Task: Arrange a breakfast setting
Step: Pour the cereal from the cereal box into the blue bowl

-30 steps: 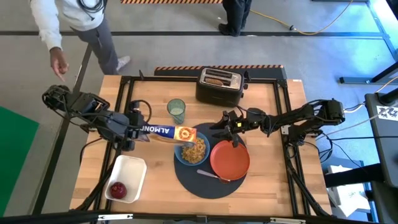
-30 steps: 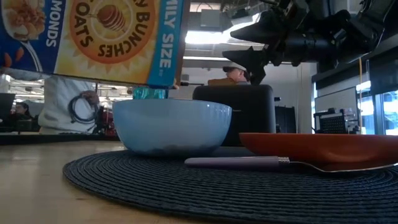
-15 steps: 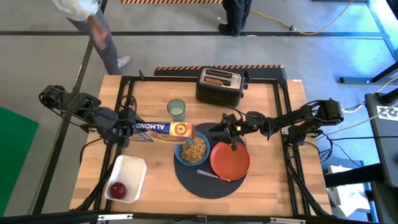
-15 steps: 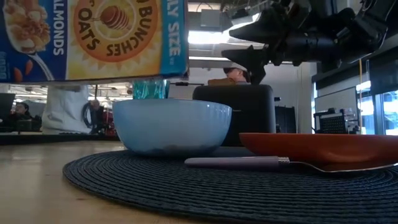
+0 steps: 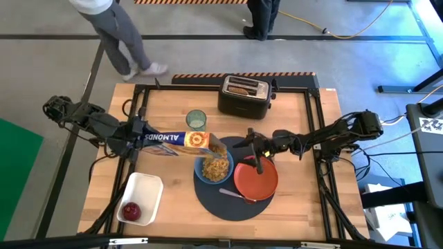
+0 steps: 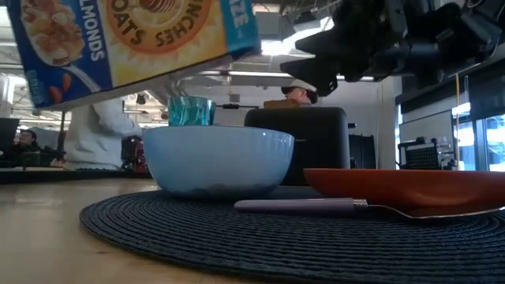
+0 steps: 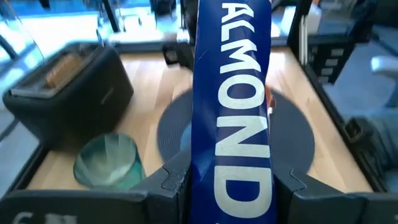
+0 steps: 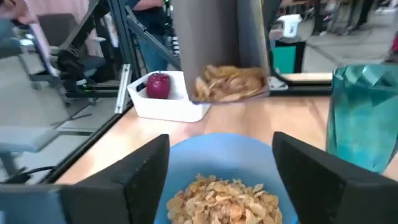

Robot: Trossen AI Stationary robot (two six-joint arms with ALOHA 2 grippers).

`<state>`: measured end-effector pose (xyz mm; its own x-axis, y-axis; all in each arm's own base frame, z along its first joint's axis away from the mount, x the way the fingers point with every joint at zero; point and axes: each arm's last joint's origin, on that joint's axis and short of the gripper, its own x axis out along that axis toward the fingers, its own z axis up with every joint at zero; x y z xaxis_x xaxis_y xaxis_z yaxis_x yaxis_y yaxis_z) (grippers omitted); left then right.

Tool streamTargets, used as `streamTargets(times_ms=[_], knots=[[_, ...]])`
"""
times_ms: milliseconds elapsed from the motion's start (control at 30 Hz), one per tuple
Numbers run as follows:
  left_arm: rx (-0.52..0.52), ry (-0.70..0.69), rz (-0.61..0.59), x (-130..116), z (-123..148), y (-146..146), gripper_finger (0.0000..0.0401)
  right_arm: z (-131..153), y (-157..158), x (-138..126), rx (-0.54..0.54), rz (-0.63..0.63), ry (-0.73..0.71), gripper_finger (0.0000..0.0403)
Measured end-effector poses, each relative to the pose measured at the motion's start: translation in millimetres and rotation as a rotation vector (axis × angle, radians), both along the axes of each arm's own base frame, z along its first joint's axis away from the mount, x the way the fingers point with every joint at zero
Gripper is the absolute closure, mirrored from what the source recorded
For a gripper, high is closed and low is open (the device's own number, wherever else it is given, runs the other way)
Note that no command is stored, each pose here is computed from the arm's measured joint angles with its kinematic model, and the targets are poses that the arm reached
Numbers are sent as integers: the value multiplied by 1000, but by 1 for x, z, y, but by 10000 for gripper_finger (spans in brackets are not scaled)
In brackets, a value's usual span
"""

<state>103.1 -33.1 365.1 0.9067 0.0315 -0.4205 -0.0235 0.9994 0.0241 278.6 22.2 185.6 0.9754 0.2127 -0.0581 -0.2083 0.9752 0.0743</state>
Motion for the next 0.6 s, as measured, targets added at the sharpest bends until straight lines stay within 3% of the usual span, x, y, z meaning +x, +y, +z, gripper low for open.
streamTargets(times_ms=[233, 600], knots=[[27, -166, -34, 3, -5, -1, 282, 12, 3, 8, -38, -117, -44, 87], [69, -357, -36, 15, -19, -6, 282, 43, 7, 24, -60, -31, -154, 92]])
